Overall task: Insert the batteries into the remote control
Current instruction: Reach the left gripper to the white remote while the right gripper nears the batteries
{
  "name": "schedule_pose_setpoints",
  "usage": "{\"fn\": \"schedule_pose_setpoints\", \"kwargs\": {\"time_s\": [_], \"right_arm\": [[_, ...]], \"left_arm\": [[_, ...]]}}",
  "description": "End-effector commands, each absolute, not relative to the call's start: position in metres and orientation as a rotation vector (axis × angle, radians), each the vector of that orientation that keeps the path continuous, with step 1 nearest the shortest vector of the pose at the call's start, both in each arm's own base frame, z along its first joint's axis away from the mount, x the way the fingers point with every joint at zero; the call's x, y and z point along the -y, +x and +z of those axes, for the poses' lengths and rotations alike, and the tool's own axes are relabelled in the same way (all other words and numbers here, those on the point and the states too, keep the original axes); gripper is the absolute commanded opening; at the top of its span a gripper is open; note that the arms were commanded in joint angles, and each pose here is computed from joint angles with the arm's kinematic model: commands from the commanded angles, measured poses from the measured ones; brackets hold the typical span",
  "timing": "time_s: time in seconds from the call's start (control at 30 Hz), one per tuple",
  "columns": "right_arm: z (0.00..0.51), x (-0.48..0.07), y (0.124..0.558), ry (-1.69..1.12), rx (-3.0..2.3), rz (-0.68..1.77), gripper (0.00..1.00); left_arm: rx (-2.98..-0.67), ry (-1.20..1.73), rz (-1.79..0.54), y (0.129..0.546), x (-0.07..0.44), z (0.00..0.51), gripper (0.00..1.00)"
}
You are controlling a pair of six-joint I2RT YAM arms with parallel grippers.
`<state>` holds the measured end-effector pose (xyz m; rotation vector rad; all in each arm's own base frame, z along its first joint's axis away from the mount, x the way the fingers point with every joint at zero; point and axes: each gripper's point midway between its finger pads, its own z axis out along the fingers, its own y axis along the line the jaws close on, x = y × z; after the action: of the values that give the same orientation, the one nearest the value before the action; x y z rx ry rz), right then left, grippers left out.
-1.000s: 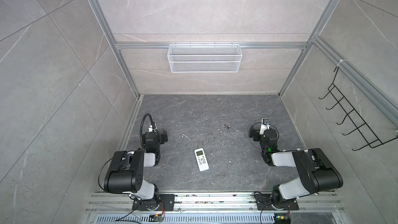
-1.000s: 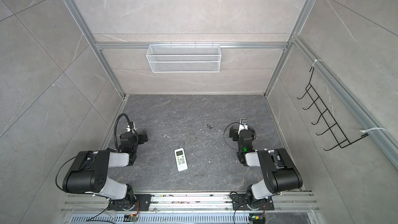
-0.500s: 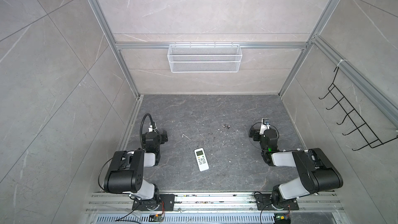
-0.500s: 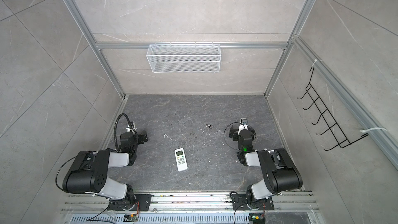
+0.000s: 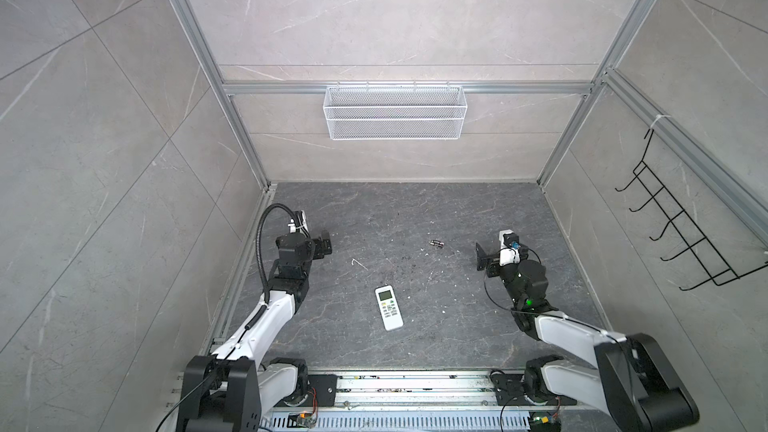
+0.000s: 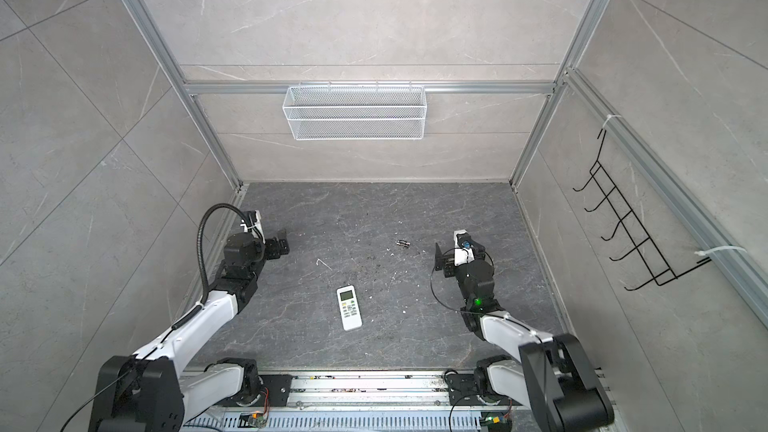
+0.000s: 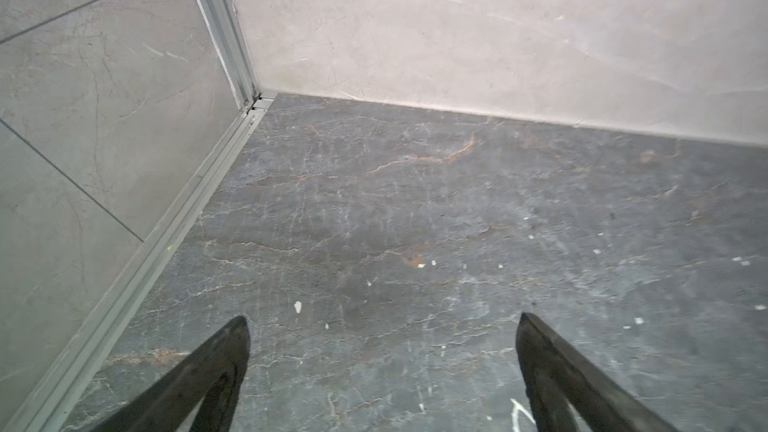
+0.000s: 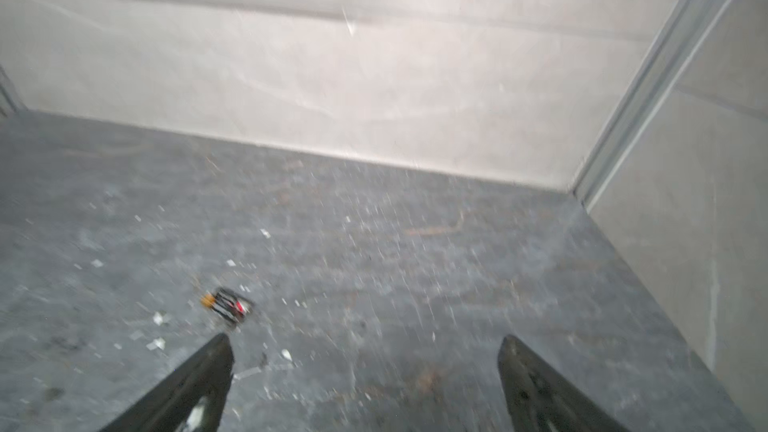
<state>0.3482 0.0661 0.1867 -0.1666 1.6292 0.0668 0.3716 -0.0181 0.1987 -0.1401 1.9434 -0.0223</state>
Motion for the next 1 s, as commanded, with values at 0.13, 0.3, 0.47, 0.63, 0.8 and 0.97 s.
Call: {"fn": "schedule_pose_setpoints", "kwargs": {"time_s": [0.13, 0.3, 0.47, 0.63, 0.8, 0.97], "right_arm": [[0.217, -0.034, 0.359, 0.251, -1.89, 0.066, 0.99], [0.197, 0.017, 0.356, 0.704, -2.091, -0.138, 0.99], [0.213, -0.001, 0.369, 0.597, -2.047, -0.01, 0.99], [0.218, -0.019, 0.367, 0.507, -2.005, 0.127, 0.99], [0.199, -0.044, 0.376, 0.428, -1.934, 0.308, 0.99], [0.164, -0.081, 0.37, 0.341, -2.04, 0.475, 0.99]], "left_arm": [[-2.104, -0.558, -0.034, 0.328, -0.008, 0.2, 1.0], [-2.02, -0.823, 0.022, 0.3, -0.035, 0.197, 1.0], [-2.027, -0.719, -0.105, 0.31, -0.015, 0.203, 1.0], [-2.005, -0.647, -0.111, 0.314, -0.012, 0.211, 1.0], [-1.983, -0.721, -0.245, 0.315, -0.001, 0.205, 1.0], [-2.01, -0.779, -0.218, 0.305, -0.009, 0.19, 1.0]]}}
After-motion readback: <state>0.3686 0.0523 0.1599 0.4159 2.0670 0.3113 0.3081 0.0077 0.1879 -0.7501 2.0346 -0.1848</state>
